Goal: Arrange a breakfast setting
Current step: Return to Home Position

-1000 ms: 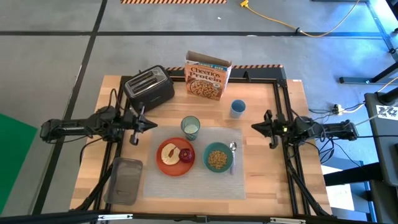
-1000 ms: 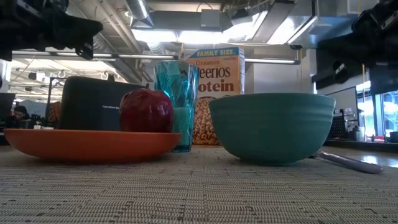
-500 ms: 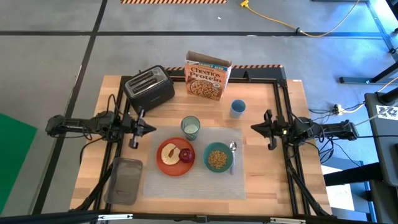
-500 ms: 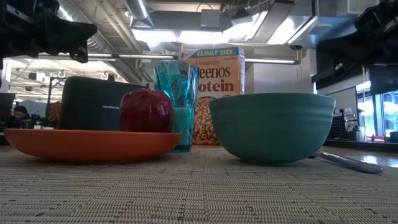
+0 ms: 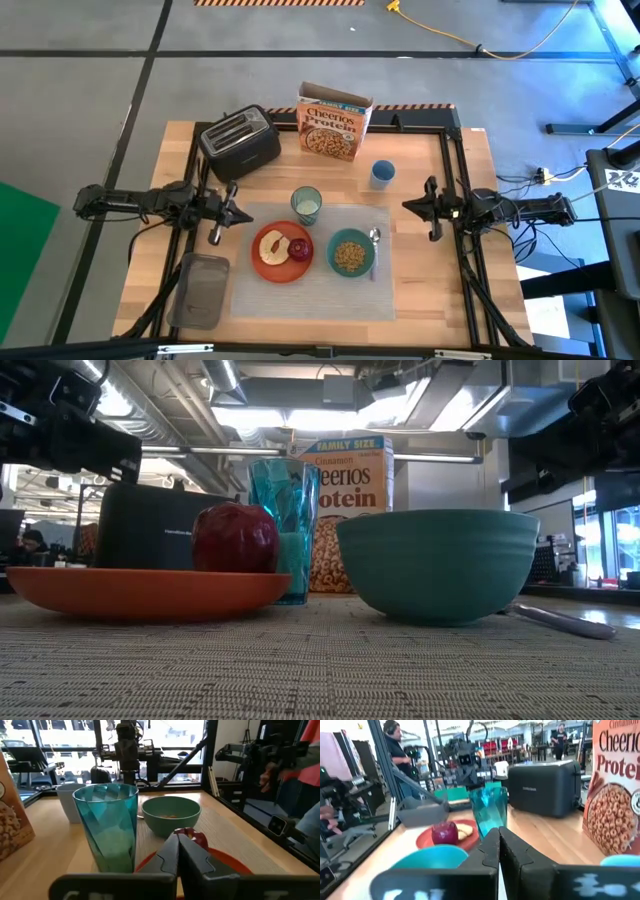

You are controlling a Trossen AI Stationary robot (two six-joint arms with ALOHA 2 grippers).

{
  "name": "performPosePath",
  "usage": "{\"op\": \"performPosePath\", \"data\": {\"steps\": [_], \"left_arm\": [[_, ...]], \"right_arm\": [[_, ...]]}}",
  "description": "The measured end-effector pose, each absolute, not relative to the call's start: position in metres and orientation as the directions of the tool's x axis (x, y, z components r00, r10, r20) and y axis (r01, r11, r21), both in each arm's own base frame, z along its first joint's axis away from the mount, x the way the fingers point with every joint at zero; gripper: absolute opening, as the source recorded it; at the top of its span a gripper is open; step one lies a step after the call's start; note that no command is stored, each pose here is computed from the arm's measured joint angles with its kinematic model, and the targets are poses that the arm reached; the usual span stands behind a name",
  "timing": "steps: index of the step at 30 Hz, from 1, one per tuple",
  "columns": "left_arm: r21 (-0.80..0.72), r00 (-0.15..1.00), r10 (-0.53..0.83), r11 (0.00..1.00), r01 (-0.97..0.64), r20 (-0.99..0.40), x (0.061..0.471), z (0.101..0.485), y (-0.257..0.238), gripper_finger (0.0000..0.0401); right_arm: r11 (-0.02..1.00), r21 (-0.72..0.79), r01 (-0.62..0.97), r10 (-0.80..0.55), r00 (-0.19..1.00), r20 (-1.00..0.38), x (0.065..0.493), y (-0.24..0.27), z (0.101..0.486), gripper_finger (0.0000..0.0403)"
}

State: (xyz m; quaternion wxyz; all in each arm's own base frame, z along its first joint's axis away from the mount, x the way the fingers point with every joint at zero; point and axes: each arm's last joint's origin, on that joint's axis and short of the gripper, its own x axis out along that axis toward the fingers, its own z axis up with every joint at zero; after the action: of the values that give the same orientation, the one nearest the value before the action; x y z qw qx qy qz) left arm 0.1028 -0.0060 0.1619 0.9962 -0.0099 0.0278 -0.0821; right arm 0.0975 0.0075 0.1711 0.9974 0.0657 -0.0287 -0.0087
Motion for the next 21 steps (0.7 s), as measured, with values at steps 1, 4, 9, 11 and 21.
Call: {"op": "performPosePath", "data": {"steps": [1, 4, 9, 11, 21], "left_arm": [[-0.025, 0.985, -0.161, 0.987, 0.16, -0.054, 0.1028, 0.1618, -0.0059, 0.0], [-0.04, 0.986, -0.158, 0.987, 0.156, -0.055, 0.1028, 0.1617, -0.0058, 0.0], [-0.114, 0.988, -0.147, 0.984, 0.14, -0.056, 0.1029, 0.1617, -0.0055, 0.0], [-0.11, 0.99, -0.131, 0.986, 0.125, -0.055, 0.1029, 0.1617, -0.005, 0.0], [-0.103, 0.99, -0.13, 0.987, 0.124, -0.055, 0.1029, 0.1618, -0.005, 0.0]], "right_arm": [[0.991, 0.131, 0.008, -0.014, 0.999, 0.045, 0.0976, 0.0077, 0.1699, 0.0], [0.99, 0.132, -0.042, 0.039, 0.999, 0.025, 0.0977, 0.0092, 0.1684, 0.0], [0.985, 0.129, -0.117, 0.117, 0.993, 0.011, 0.0977, 0.0115, 0.1671, 0.0], [0.984, 0.129, -0.126, 0.126, 0.992, 0.01, 0.0977, 0.0118, 0.167, 0.0], [0.983, 0.129, -0.127, 0.127, 0.992, 0.009, 0.0977, 0.0118, 0.167, 0.0]]}}
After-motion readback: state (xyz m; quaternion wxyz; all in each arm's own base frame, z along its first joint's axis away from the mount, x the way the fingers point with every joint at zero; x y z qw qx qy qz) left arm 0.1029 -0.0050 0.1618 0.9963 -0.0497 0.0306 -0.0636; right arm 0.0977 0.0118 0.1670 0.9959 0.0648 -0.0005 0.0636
